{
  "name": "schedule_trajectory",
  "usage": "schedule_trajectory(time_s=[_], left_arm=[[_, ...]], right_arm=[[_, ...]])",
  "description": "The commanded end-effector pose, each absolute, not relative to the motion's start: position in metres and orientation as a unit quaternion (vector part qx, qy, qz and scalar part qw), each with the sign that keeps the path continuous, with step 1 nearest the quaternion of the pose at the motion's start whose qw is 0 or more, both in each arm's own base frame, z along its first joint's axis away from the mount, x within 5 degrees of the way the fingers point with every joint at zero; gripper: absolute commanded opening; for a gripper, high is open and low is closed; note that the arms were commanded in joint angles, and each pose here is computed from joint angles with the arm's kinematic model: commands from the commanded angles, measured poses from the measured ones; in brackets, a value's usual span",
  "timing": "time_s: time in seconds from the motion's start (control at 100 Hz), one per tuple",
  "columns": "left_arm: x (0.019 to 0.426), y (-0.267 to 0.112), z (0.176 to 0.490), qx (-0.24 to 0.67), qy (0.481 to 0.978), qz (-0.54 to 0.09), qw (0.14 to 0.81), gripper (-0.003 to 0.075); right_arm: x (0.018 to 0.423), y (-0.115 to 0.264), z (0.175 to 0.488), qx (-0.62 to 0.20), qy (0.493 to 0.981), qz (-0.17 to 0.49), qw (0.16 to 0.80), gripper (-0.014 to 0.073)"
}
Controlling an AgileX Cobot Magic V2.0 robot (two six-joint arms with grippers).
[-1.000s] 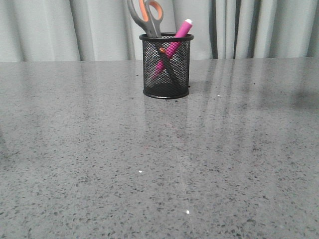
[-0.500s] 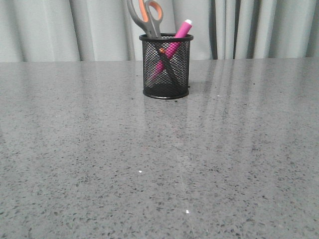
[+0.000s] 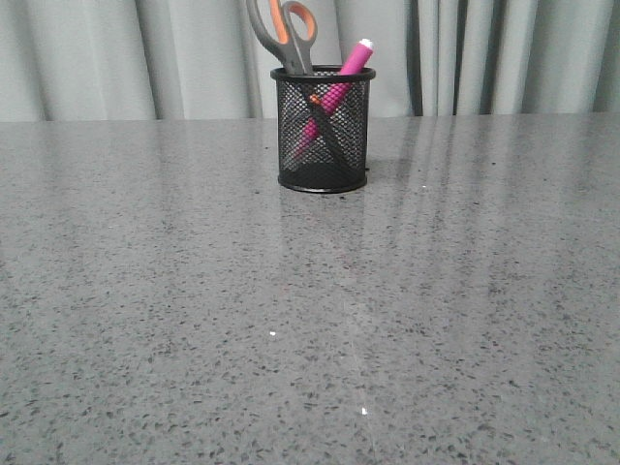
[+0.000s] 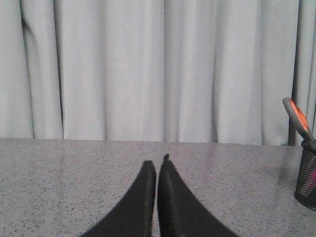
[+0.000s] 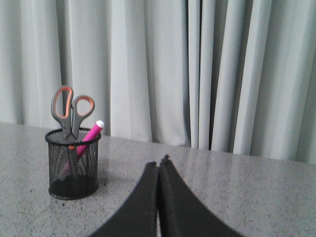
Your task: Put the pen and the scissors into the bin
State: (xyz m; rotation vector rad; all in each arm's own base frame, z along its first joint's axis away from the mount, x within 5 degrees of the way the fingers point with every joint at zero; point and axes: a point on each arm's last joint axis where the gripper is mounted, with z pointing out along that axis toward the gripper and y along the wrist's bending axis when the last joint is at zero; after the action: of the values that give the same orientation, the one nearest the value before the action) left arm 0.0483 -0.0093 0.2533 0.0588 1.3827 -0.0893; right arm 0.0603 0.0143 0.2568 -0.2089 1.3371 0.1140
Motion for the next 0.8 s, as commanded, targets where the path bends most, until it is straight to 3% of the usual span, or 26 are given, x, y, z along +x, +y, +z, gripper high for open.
schedule_trajectory(time_s=[0.0, 0.79], left_arm=[[0.047, -0.0091, 0.2615, 0.019, 0.63, -0.052, 0.775, -0.0019], [0.0471, -0.0098, 0.2606, 0.022, 0.631, -0.055, 0.774, -0.0019]], right_arm=[[0.0566, 0.0138, 0.2702, -0.092, 0.585, 0.054, 0.804, -0.0076], [0.0564, 0.0137, 0.2703, -0.092, 0.585, 0.054, 0.804, -0.0076]])
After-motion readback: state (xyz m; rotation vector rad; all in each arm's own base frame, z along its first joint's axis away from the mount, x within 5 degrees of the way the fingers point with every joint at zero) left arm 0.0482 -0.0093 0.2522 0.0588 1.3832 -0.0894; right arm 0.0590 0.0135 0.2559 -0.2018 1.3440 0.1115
